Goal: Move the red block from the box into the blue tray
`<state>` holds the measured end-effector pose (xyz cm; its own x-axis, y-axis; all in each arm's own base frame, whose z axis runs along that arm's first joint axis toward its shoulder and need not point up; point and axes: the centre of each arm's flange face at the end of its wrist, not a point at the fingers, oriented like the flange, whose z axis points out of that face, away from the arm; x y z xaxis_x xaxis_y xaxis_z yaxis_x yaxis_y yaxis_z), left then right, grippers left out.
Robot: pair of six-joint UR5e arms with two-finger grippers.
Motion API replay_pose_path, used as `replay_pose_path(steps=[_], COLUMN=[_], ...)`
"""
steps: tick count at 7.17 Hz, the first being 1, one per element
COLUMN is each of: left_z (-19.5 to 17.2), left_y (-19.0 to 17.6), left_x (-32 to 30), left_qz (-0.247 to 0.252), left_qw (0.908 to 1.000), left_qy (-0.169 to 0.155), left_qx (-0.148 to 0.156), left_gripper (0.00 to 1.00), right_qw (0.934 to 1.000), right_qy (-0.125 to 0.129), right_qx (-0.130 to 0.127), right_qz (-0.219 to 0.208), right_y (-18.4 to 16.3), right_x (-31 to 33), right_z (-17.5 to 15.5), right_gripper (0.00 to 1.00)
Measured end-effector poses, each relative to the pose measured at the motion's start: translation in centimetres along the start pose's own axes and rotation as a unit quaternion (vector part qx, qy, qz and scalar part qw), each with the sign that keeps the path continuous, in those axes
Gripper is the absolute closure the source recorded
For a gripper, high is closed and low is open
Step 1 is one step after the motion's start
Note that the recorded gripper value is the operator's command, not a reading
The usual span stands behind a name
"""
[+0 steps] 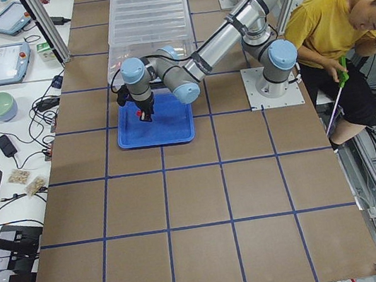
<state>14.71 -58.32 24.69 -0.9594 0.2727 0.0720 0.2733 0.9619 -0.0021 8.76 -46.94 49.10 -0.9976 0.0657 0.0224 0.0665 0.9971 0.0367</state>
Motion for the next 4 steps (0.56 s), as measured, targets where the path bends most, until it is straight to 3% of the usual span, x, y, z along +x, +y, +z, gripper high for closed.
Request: replay_pose_path(steps=[2, 4], left_z=[-0.6, -4.5], left_y=[0.2, 0.0], left_x=[-0.5, 1.0], left_qz=[-0.01, -0.015], left_qw=[0.9999, 0.9994], left_qy=[-0.003, -0.021], left_qx=[0.003, 0.023], left_gripper=[0.12, 0.07], right_qw=[1.0, 1.0], right_qy=[-0.001, 0.0], right_qx=[0.0, -0.001], right_qz=[0.0, -0.001], right_y=[0.0, 0.0], right_x=[0.0, 0.0], right_z=[0.0, 0.1], right_gripper=[0.0, 0.0])
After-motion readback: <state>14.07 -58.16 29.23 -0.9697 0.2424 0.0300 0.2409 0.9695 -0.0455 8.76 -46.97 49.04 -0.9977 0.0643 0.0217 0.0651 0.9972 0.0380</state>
